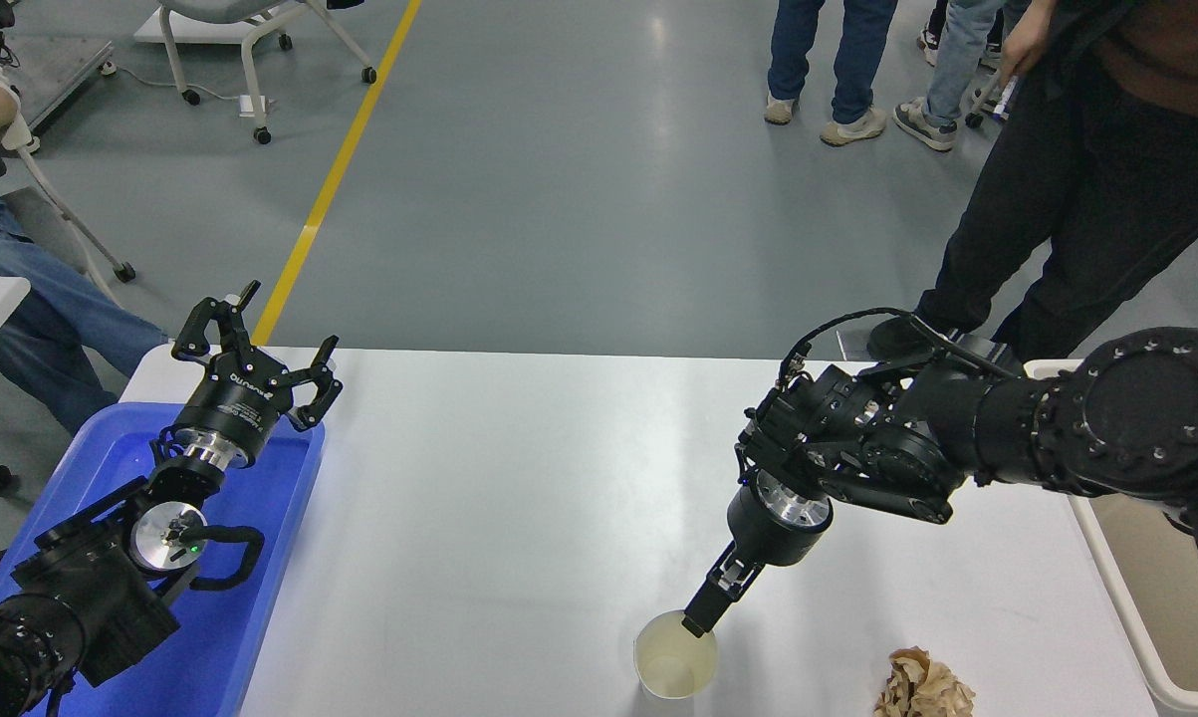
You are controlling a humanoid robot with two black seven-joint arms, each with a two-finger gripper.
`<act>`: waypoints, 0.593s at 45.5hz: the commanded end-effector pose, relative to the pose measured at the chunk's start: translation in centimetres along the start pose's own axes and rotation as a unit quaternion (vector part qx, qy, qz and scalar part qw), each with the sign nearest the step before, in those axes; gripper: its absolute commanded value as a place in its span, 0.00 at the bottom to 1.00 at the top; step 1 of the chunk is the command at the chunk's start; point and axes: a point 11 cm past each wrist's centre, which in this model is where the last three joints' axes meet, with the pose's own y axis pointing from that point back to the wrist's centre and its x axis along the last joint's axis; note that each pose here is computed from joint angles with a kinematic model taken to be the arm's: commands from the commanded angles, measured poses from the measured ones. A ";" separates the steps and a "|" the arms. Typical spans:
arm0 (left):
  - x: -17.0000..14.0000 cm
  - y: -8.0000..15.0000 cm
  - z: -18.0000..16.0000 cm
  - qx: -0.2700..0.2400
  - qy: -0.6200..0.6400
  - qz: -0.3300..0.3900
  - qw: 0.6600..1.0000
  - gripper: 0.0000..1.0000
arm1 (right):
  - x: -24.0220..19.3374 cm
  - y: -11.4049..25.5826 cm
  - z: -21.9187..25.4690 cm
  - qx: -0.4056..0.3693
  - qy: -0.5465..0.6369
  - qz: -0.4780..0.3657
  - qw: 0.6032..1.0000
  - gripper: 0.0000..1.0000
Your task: Dispose of the paper cup in the dustbin
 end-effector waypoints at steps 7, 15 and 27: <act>0.0 0.0 0.0 0.000 0.000 -0.001 1.000 1.00 | -0.3 -0.5 -0.2 0.009 -0.006 0.002 1.000 0.83; 0.0 0.0 0.0 0.000 0.000 -0.001 1.000 1.00 | -0.2 -0.5 -0.2 0.011 -0.005 0.003 1.000 0.56; 0.0 0.0 0.0 0.000 0.000 -0.001 1.000 1.00 | -0.1 -0.2 -0.1 0.012 -0.007 0.002 1.000 0.00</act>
